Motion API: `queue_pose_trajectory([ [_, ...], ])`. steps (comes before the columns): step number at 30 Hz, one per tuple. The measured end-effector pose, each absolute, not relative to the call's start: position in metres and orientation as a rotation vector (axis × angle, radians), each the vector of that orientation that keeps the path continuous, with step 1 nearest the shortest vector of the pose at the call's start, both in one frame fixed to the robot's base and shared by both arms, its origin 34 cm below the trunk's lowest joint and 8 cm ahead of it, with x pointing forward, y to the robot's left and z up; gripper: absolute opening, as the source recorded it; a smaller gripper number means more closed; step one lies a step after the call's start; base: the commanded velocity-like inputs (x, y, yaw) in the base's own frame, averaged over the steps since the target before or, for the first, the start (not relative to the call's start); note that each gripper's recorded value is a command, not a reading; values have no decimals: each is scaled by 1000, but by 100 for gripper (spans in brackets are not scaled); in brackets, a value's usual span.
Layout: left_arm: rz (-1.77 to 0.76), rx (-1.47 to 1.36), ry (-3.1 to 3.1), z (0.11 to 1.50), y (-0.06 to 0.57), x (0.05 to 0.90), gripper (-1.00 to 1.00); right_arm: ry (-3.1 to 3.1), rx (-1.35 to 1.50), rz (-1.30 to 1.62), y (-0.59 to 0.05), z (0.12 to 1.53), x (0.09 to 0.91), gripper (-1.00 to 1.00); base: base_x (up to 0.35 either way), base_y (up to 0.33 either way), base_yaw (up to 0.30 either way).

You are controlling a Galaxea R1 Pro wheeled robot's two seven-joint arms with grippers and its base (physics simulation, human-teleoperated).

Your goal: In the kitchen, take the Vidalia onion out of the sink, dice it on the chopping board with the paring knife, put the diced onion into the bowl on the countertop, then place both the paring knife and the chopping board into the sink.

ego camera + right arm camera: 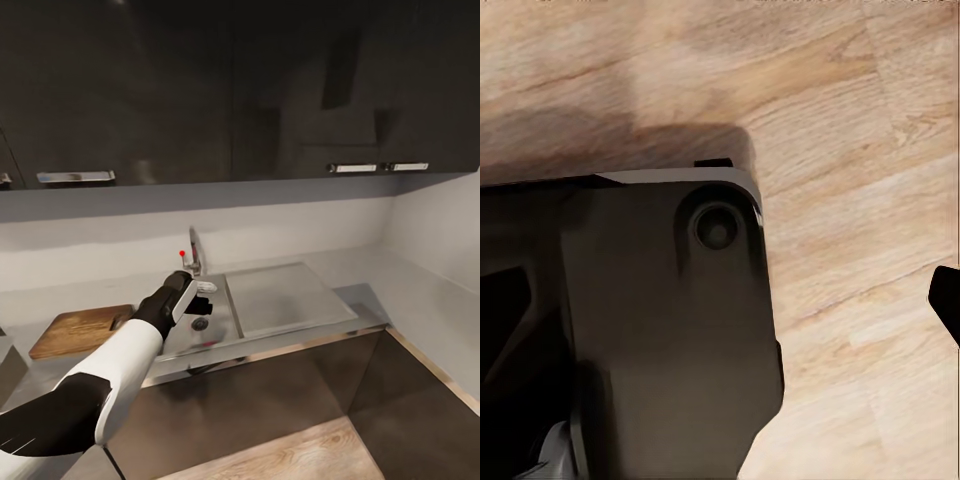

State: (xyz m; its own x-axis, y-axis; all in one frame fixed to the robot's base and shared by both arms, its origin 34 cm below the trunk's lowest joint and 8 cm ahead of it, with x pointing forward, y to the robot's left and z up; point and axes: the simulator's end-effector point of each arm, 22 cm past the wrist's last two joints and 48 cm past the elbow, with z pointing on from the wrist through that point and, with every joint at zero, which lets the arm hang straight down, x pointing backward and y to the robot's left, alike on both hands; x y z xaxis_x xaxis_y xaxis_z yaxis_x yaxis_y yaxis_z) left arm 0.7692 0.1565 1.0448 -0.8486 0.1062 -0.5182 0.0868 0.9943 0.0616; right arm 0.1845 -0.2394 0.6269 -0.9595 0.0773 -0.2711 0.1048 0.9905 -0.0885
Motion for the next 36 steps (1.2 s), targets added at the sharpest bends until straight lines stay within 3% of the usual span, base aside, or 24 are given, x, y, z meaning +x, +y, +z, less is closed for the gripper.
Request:
queue_pose_trajectory([
  [18,-124,71,2641,1023,139,766,100,2893,133,-154,-241,625,174,100,109,-39,0],
  [36,-98,47,2751,974,155,750,100,2924,129,-158,-240,623,162,100,15,-3,0],
])
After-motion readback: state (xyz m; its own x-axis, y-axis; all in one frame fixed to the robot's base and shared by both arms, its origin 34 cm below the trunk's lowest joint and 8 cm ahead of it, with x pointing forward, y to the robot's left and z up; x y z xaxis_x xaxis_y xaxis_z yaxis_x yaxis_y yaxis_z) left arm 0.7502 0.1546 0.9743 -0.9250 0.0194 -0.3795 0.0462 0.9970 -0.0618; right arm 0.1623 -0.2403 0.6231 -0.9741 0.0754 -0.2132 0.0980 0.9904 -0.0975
